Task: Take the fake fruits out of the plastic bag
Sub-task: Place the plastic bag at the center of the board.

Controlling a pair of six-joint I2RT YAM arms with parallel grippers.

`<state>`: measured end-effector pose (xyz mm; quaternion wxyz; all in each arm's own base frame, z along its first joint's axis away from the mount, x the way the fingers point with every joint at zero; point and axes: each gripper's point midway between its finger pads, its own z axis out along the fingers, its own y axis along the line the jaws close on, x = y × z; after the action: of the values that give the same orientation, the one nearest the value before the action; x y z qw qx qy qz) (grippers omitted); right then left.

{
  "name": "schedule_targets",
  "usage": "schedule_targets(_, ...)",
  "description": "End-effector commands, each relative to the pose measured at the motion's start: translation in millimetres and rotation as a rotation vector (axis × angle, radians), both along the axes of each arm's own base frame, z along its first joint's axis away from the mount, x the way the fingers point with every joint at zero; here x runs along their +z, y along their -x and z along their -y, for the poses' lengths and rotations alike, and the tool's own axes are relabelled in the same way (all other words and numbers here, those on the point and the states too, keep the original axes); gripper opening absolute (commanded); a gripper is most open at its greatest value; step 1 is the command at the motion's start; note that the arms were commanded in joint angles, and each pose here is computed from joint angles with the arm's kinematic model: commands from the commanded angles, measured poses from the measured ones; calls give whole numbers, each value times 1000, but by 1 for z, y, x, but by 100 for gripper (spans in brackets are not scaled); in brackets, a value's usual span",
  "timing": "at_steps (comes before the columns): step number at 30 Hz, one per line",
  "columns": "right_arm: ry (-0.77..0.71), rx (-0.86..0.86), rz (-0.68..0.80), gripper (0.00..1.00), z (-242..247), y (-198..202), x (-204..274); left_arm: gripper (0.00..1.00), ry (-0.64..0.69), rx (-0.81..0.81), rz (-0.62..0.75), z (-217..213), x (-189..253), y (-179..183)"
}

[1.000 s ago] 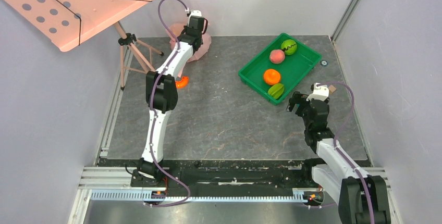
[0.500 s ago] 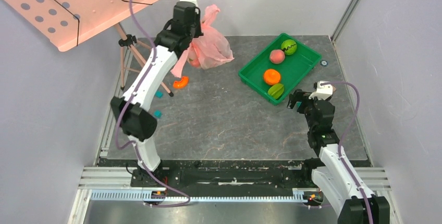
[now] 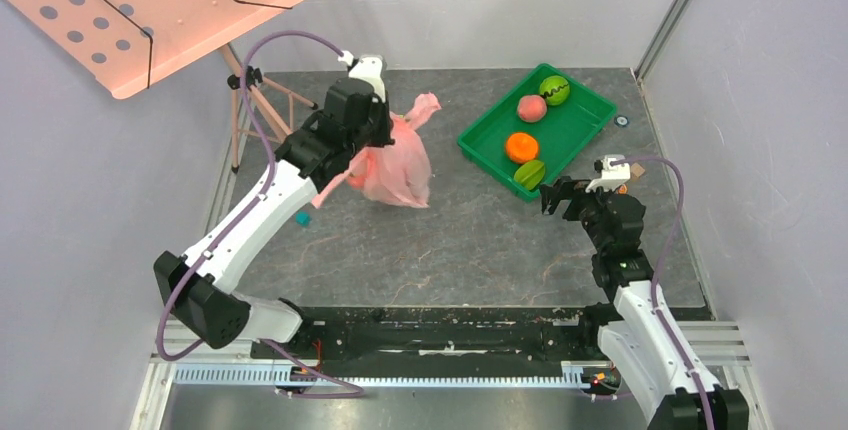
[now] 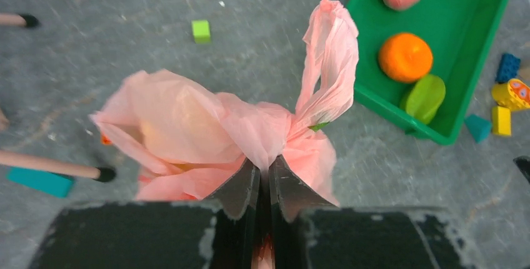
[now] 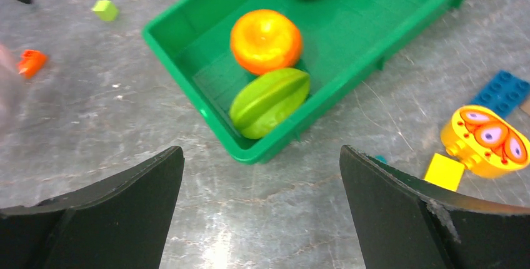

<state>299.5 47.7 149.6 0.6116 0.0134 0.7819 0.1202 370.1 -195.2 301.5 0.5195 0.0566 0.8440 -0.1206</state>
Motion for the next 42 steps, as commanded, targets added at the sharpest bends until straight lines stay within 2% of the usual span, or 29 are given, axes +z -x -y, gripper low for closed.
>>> schedule_targets(1, -7, 127, 127, 98, -20, 9, 34, 2, 166, -39, 43, 29, 16, 23)
schedule_targets(6, 1, 132, 158, 98, -21, 17, 42, 2, 156, -68, 4, 51, -7, 43)
schedule_targets(7, 3, 136, 155, 98, -21, 18, 42, 6, 149, -71, -10, 54, -16, 45)
schedule_targets(9, 1, 144, 157, 98, -23, 20, 42, 30, 143, -79, -43, 58, -32, 49)
schedule_targets(10, -2, 149, 161, 98, -24, 20, 43, 36, 138, -86, -60, 60, -41, 50)
schedule_targets(13, -17, 165, 167, 98, -28, 21, 46, 66, 128, -95, -99, 64, -62, 51)
schedule_targets(15, -32, 205, 178, 98, -35, 22, 49, 80, 120, -107, -114, 67, -69, 51)
schedule_targets(16, -42, 224, 183, 98, -39, 23, 50, 96, 122, -115, -113, 68, -68, 51)
schedule_targets(17, -53, 249, 185, 98, -45, 24, 51, 99, 124, -121, -108, 69, -65, 51)
schedule_targets(23, -35, 366, 181, 98, -87, 37, 53, 100, 151, -101, -55, 50, -39, 43)
schedule_targets(29, -45, 432, 204, 98, -136, 55, 63, 100, 325, -98, -143, 20, -51, 34)
schedule_targets(36, 2, 492, 217, 99, -198, 78, 80, 99, 418, -222, -235, 41, -71, 49)
schedule_targets(40, -32, 462, 211, 99, -215, 77, 76, 94, 464, -270, -261, 50, -71, 57)
schedule_targets(42, -37, 452, 208, 96, -220, 76, 73, 92, 453, -270, -265, 49, -75, 59)
